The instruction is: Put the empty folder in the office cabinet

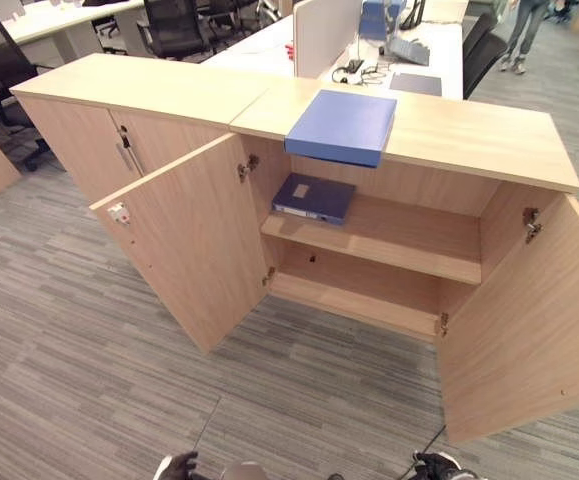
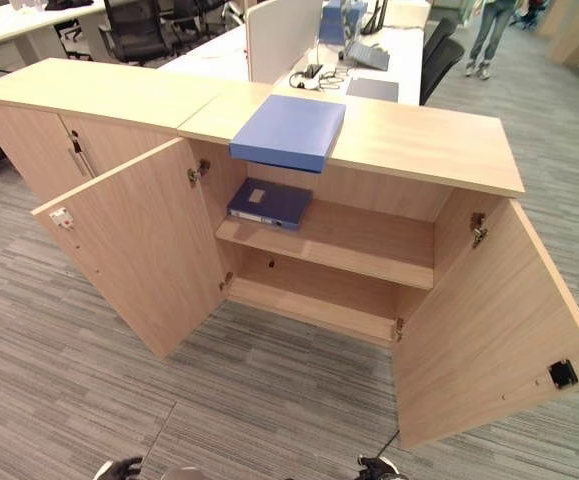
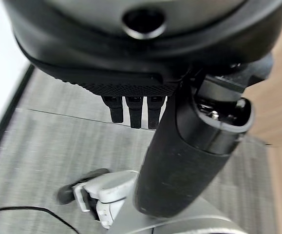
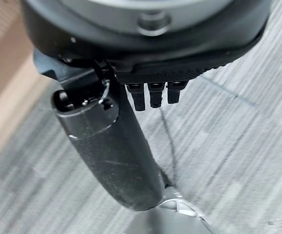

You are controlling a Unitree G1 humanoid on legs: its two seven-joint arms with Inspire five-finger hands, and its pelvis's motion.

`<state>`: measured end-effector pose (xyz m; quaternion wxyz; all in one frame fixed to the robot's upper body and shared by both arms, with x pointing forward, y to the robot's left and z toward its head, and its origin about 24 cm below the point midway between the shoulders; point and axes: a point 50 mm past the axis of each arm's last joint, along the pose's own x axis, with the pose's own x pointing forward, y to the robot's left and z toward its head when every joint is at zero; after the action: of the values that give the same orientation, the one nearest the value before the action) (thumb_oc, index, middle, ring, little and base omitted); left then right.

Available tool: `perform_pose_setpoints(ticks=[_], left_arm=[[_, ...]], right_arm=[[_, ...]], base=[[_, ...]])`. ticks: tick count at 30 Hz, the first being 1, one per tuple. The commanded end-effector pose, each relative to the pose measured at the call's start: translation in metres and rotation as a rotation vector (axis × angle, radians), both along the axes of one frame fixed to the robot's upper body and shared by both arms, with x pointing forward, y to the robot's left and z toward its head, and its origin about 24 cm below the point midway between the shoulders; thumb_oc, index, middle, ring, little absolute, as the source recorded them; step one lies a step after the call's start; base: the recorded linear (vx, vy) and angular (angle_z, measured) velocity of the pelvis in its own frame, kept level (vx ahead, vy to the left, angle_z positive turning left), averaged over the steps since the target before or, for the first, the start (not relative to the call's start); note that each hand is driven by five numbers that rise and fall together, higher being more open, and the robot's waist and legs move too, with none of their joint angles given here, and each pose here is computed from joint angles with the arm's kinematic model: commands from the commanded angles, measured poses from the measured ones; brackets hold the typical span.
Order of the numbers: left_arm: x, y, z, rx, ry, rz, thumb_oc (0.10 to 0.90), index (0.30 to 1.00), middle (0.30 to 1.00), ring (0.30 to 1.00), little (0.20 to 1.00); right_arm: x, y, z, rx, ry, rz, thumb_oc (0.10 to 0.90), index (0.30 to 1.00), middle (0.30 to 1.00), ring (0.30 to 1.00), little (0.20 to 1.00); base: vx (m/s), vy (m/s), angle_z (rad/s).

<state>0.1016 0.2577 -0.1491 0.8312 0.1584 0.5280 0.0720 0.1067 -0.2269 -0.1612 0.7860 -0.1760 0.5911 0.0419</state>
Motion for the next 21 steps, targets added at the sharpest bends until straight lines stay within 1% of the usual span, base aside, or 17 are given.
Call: perform_pose_setpoints(ticks=[1,5,7,10,13,14,15,17,21], left_arm=[[0.046,-0.012,0.015,-0.043,-0.174,-0.04,0.8,0.9,0.9,0.9,0.9],[0.047,-0.01,0.016,-0.049,-0.183,-0.023,0.8,0.9,0.9,0.9,0.9],[0.042,-0.01,0.012,-0.066,-0.157,-0.006,0.8,0.9,0.9,0.9,0.9],[0.029,-0.013,0.005,-0.072,-0.099,0.009,0.8,0.9,0.9,0.9,0.9],[0.018,-0.014,-0.001,-0.064,-0.042,-0.001,0.8,0.9,0.9,0.9,0.9],[0.018,-0.014,-0.001,-0.064,-0.042,-0.001,0.8,0.9,0.9,0.9,0.9],[0.017,-0.016,-0.002,-0.061,-0.028,-0.028,0.8,0.9,0.9,0.9,0.9],[0.016,-0.017,-0.003,-0.061,-0.019,-0.04,0.8,0.9,0.9,0.9,0.9],[0.012,-0.017,-0.004,-0.067,-0.002,-0.033,0.8,0.9,0.9,0.9,0.9]], right_arm=[[0.018,-0.013,0.009,-0.031,-0.069,0.015,0.8,0.9,0.9,0.9,0.9],[0.018,-0.012,0.008,-0.03,-0.07,0.017,0.8,0.9,0.9,0.9,0.9],[0.014,-0.01,0.006,-0.025,-0.048,0.019,0.8,0.9,0.9,0.9,0.9],[0.004,-0.008,0.003,-0.015,-0.013,0.013,0.8,0.9,0.9,0.9,0.9],[-0.009,-0.005,-0.001,-0.004,0.03,-0.001,0.8,0.9,0.9,0.9,0.9],[-0.009,-0.004,-0.001,-0.003,0.03,-0.001,0.8,0.9,0.9,0.9,0.9],[-0.018,-0.004,-0.004,-0.011,0.072,0.022,0.8,0.9,0.9,0.9,0.9],[-0.023,-0.003,-0.005,-0.01,0.093,0.019,0.8,0.9,0.9,0.9,0.9],[-0.023,0.0,-0.006,0.008,0.084,0.007,0.8,0.9,0.9,0.9,0.9]], base=[[0.26,0.08,-0.25],[0.28,0.074,-0.08],[0.34,0.17,-0.19],[0.35,0.202,-0.94],[0.3,0.185,-0.58],[0.33,0.237,-0.17],[0.22,0.168,-0.15],[0.26,0.22,-0.12],[0.26,0.284,-0.13]])
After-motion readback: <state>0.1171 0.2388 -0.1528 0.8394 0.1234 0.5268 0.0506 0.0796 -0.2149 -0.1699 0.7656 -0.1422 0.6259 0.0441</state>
